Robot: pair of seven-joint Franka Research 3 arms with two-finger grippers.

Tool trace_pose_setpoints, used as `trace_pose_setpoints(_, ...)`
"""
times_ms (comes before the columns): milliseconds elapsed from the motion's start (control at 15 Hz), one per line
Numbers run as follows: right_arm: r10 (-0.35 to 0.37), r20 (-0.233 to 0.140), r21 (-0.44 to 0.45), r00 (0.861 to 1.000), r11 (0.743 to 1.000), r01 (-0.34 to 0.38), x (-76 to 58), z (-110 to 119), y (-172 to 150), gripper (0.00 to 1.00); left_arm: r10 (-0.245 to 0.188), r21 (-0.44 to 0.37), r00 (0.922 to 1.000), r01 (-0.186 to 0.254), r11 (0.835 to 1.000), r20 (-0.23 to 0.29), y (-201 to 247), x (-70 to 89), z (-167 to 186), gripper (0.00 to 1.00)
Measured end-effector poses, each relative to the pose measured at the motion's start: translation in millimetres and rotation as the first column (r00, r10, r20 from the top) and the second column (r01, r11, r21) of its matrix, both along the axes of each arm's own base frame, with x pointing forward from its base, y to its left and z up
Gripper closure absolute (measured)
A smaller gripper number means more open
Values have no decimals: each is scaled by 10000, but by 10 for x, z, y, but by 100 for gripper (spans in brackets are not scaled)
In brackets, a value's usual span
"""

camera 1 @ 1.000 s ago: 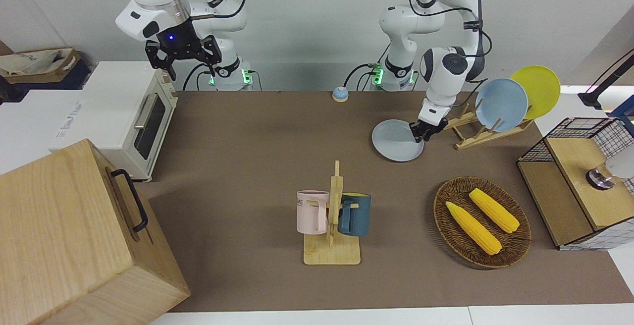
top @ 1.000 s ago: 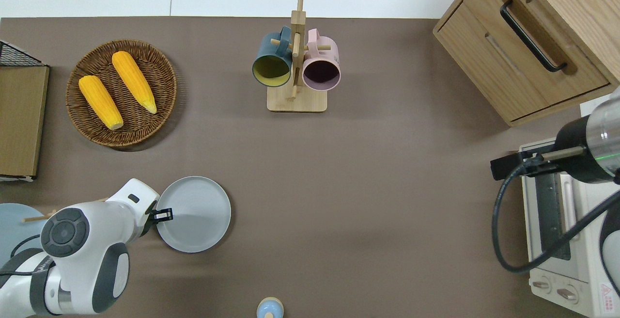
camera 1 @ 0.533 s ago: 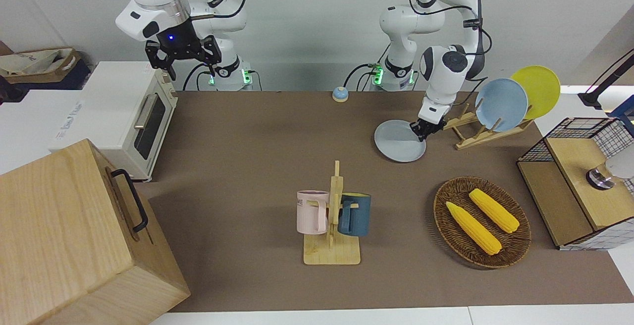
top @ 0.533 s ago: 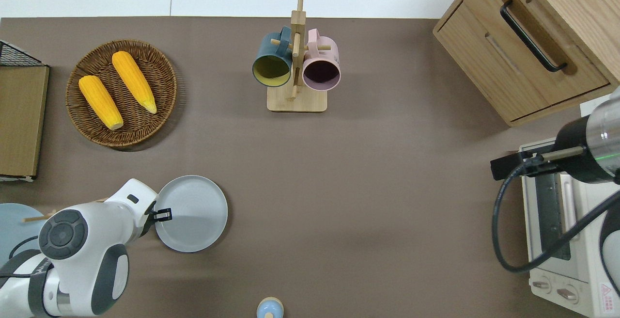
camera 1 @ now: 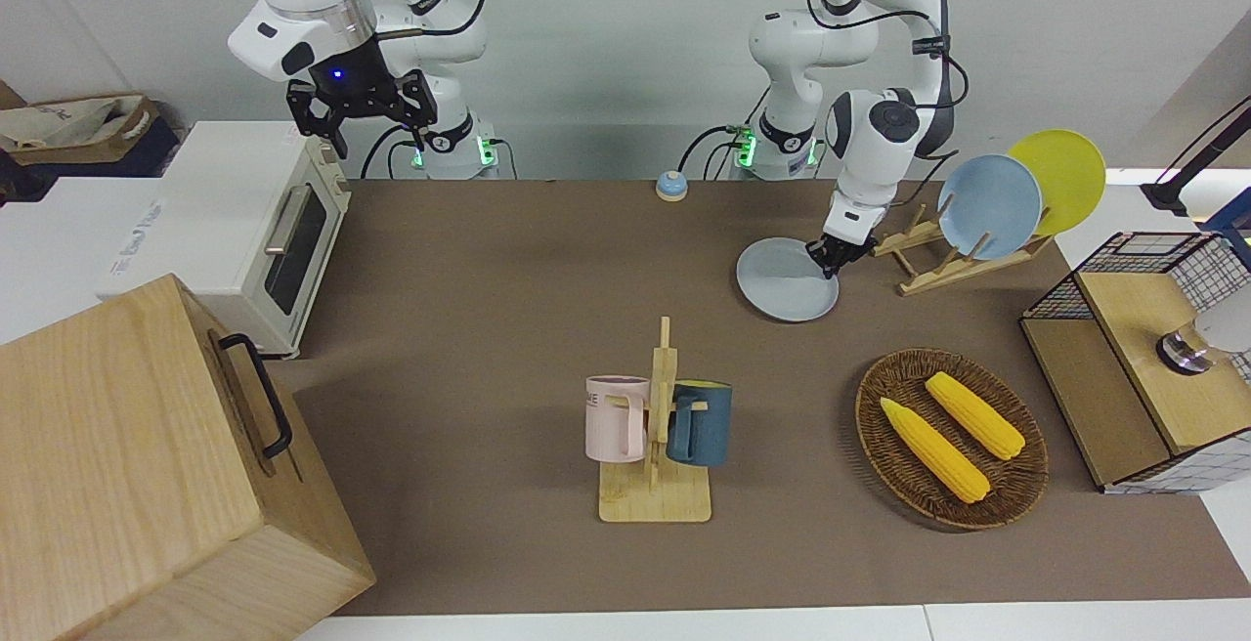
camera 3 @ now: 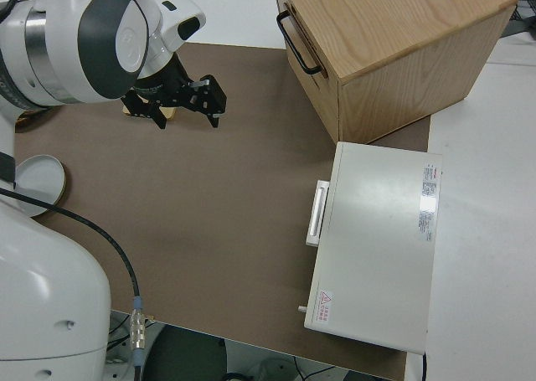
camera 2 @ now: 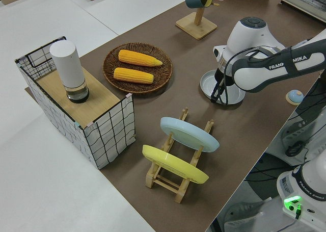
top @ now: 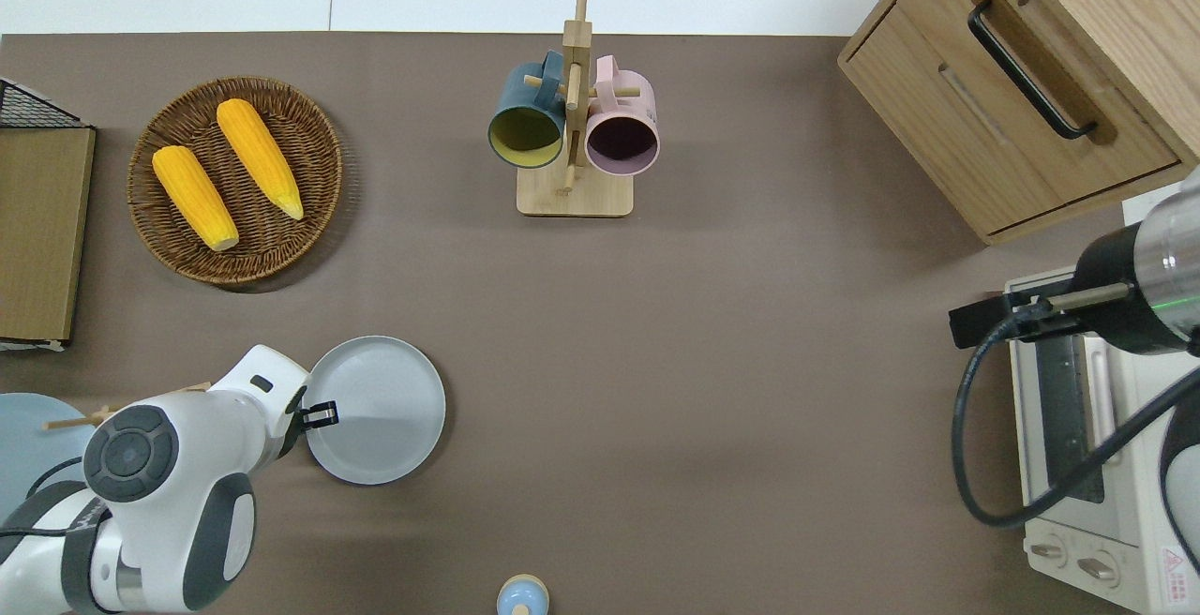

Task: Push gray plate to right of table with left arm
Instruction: 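Push the gray plate with the left gripper toward the toaster oven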

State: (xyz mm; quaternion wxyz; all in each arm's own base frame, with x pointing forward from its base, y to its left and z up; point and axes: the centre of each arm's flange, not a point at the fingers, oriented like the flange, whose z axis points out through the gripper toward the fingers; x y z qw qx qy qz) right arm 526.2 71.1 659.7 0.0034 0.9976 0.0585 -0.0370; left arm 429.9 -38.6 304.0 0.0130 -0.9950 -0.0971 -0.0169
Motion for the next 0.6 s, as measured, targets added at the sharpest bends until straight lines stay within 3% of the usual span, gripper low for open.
trace_pose_setpoints(200, 0, 0, 0, 10000, 10000, 0, 0, 0, 0, 1, 640, -65, 9979, -640, 9979, 68, -372, -45, 8, 96)
trace_pose_setpoints(600, 0, 0, 0, 10000, 10000, 0, 0, 0, 0, 1, 1889, -585, 9820, -1881, 9804, 71, -1195, -238, 3, 96)
